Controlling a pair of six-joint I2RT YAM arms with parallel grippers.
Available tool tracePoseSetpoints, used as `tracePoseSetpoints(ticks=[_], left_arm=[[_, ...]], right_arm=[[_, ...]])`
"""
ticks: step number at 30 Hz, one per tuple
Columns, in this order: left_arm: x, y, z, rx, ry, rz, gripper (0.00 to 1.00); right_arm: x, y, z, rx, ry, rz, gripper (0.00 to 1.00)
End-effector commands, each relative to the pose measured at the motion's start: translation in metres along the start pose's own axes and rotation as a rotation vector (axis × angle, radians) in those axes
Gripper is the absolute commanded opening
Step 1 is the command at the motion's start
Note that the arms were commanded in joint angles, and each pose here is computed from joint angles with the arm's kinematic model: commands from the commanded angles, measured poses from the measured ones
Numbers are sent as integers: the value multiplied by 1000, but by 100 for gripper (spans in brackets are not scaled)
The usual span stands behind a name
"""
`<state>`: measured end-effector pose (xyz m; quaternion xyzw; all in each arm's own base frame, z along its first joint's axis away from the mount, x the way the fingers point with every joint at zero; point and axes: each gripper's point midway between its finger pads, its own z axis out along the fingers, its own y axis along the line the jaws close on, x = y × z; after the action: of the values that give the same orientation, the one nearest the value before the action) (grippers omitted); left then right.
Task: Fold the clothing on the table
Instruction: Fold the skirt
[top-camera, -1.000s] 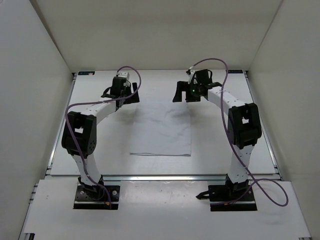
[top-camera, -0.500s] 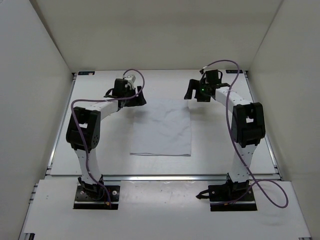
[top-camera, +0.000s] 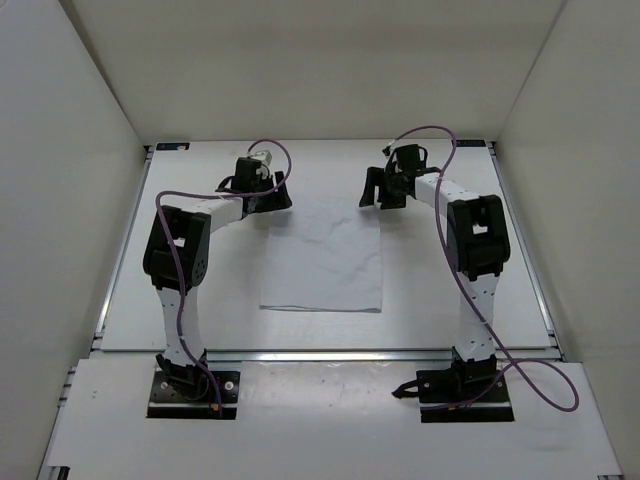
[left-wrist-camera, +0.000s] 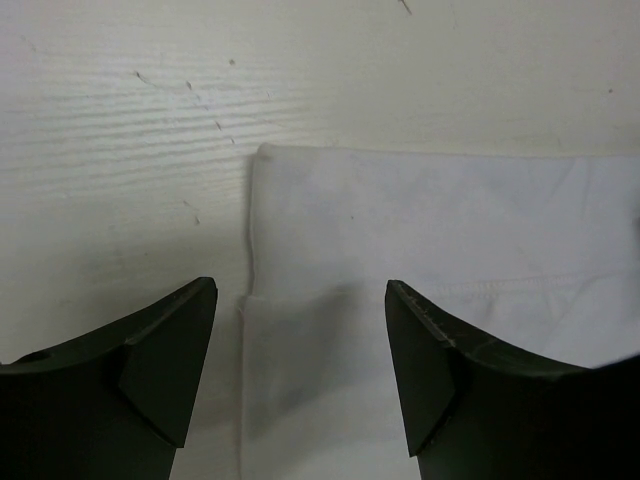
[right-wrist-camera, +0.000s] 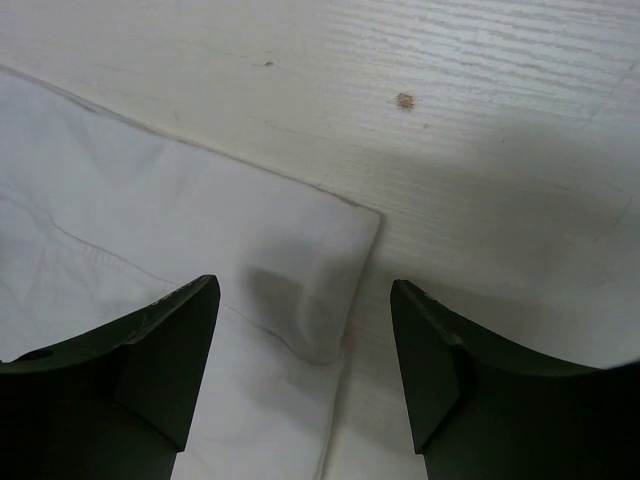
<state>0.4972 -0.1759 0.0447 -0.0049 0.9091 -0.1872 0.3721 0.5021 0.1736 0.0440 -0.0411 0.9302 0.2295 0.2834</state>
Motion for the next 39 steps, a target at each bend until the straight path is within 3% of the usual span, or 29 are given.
tracePoseSetpoints(ticks=[1,10,13,21,27,32,35,39], left_arm=[[-32,-3,-1,-4,-79,3,79],[-18,-1,18,1,-27,-16,76],[-22,-5,19,8,-19,-28,75],[-32,-16,22,40,-1,1,57],[-20,-25,25,58,35,21,31],[-20,-23,22,49,46,17,0],[-45,-36,8,72,8,46,0],[-106,-61,-22,96,-114,119,0]], right_arm=[[-24,-4,-4,-7,-55,3,66],[-11,-8,13,46,3,2,56],[-10,-9,12,40,7,19,46],[-13,-6,14,19,20,8,21],[-31,-1,10,7,-19,-30,1],[-57,-4,-4,18,-66,-57,0],[-90,5,-31,9,-138,-84,0],[-159,18,-103,16,-323,-147,0]])
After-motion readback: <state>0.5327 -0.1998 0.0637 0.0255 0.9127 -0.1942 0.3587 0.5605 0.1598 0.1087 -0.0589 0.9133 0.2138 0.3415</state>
